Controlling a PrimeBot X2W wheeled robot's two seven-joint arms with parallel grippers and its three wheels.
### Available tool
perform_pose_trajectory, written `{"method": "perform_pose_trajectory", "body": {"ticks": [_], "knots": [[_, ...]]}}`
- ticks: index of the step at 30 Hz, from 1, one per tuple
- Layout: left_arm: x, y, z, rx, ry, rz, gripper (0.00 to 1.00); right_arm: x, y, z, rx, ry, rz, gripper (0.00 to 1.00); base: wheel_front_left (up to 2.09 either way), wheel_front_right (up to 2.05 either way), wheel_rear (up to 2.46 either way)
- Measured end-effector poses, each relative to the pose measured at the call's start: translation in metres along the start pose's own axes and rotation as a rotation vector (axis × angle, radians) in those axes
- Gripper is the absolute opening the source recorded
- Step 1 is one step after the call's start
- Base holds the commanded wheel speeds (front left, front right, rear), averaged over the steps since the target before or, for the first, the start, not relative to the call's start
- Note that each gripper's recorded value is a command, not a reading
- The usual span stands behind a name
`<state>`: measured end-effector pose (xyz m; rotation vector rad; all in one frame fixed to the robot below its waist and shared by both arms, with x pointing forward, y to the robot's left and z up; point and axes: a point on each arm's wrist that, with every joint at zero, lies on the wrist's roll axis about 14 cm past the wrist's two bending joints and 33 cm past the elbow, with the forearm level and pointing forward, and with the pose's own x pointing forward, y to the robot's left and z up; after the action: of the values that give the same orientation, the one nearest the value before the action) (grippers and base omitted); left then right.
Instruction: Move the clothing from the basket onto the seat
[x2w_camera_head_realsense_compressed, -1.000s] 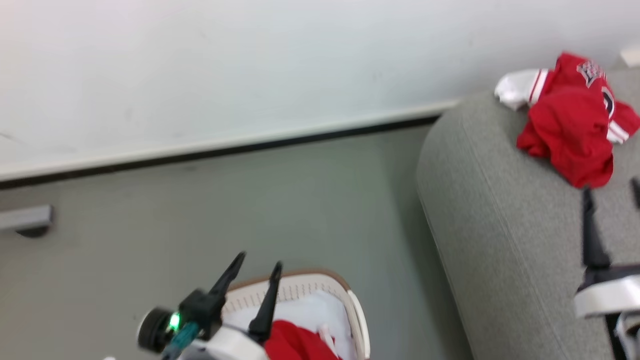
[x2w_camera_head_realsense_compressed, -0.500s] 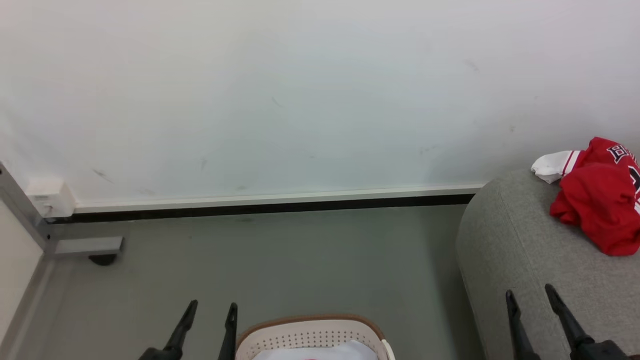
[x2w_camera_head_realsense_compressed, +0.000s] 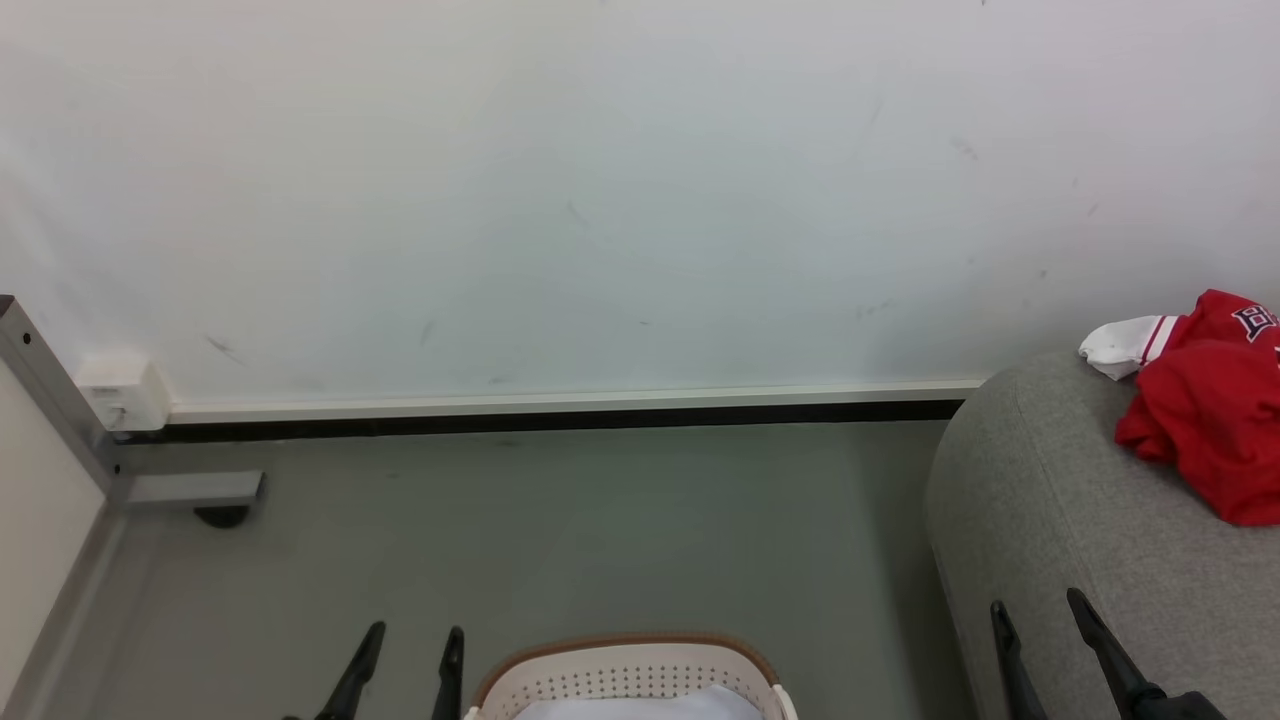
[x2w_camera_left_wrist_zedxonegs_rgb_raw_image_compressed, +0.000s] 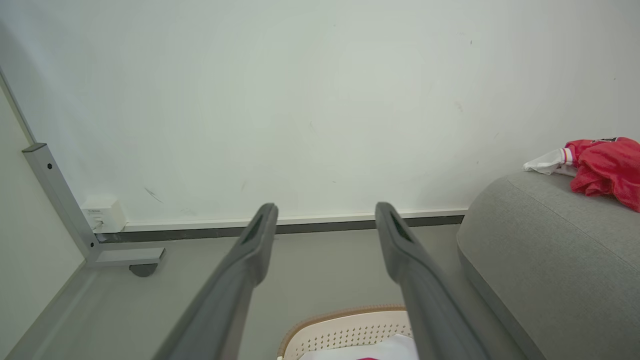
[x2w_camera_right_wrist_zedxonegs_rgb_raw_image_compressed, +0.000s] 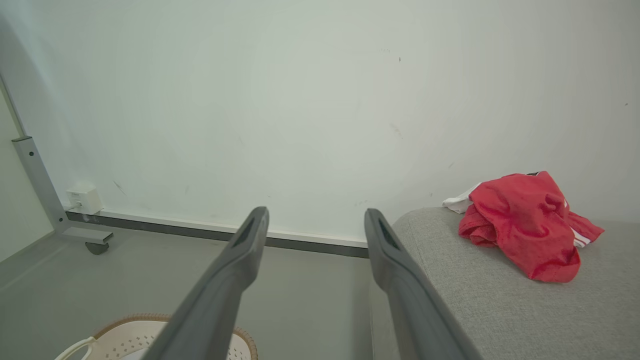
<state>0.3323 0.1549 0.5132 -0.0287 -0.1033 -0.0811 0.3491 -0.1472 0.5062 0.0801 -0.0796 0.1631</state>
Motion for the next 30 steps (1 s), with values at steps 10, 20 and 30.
{"method": "perform_pose_trajectory", "body": {"ticks": [10,20,30], "knots": [[0.014,-0.008,-0.021,-0.012,0.061,-0.04,1.0,0.011,-0.007,-0.002,0.01,0.004,-0.018,1.0,0.0,0.0,0.0],[0.061,-0.04,-0.093,0.019,0.262,-0.195,1.0,0.06,-0.021,0.001,0.002,-0.027,-0.035,1.0,0.0,0.0,0.0],[0.085,-0.093,-0.199,0.097,0.603,-0.453,1.0,0.107,-0.035,-0.028,-0.006,0.003,-0.038,1.0,0.0,0.0,0.0]]}}
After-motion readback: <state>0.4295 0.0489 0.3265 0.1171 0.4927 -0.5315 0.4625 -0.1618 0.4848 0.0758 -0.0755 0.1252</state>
